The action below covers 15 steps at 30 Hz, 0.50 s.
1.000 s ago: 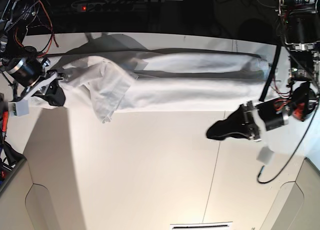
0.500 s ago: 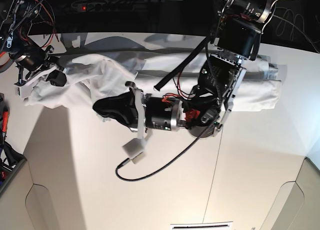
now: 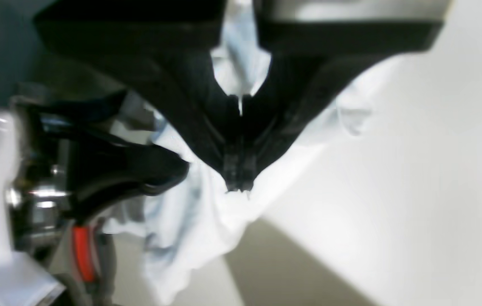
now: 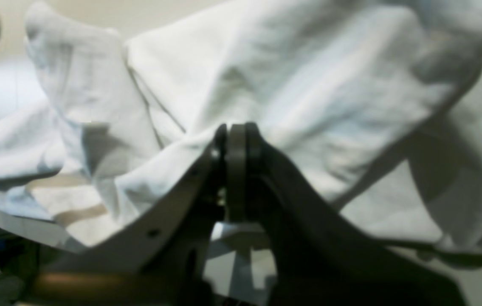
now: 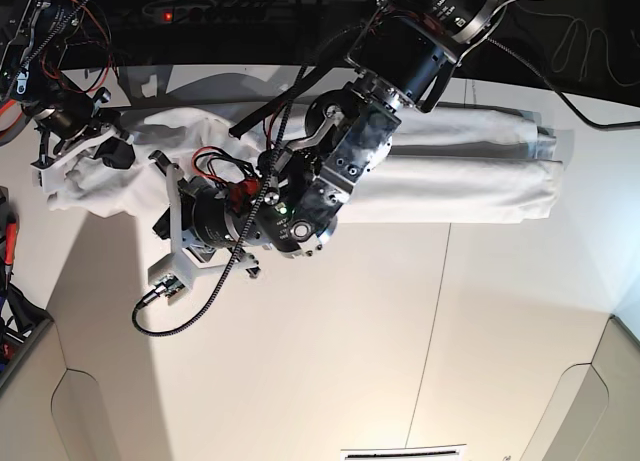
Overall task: Layout the t-shirt on the table in an organized manner, then fold the t-shirt properly
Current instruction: 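Press the folded strip's middle with the left gripper, then withdraw it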
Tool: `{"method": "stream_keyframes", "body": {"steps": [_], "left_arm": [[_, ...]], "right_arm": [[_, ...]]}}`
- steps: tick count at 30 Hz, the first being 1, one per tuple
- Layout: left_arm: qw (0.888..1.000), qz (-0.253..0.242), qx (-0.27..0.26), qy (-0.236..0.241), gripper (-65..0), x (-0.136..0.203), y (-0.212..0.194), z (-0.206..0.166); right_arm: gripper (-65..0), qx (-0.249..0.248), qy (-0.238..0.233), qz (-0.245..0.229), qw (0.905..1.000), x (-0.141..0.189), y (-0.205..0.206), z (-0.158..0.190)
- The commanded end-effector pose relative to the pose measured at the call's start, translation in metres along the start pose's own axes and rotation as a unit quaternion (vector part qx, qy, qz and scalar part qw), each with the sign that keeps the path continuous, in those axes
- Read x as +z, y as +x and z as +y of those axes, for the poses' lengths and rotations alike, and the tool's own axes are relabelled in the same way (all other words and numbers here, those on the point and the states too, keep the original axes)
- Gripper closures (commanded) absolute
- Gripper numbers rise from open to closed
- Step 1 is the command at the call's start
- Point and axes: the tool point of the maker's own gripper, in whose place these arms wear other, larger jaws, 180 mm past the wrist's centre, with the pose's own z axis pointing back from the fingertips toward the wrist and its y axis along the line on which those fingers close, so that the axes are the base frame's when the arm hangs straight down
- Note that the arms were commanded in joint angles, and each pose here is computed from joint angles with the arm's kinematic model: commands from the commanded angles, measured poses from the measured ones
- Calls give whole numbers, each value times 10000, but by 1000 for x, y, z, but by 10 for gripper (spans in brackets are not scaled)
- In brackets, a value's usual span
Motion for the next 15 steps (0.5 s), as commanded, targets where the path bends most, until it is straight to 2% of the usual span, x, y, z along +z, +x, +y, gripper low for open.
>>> {"method": "stream_keyframes", "body": {"steps": [1,6,9,13,15], "left_arm": [[9996,-221,-140,65,0,-1,20,-1],[9990,137,-264,327,0,-21,-2,13],[9970,553,-268,475,0,-33,-24,29],[9830,1216,-582,1248,0,-27,-46,66],[9775,1389,-633,1453,0,-21,-48,75]], "right_arm": [[0,88,48,-224,9997,3,14,2],[0,86,51,-238,9997,3,15,2],[0,88,46,-233,9997,3,14,2],[0,106,17,-219,9997,3,14,1],[0,123,-14,-235,9996,3,15,0]]}}
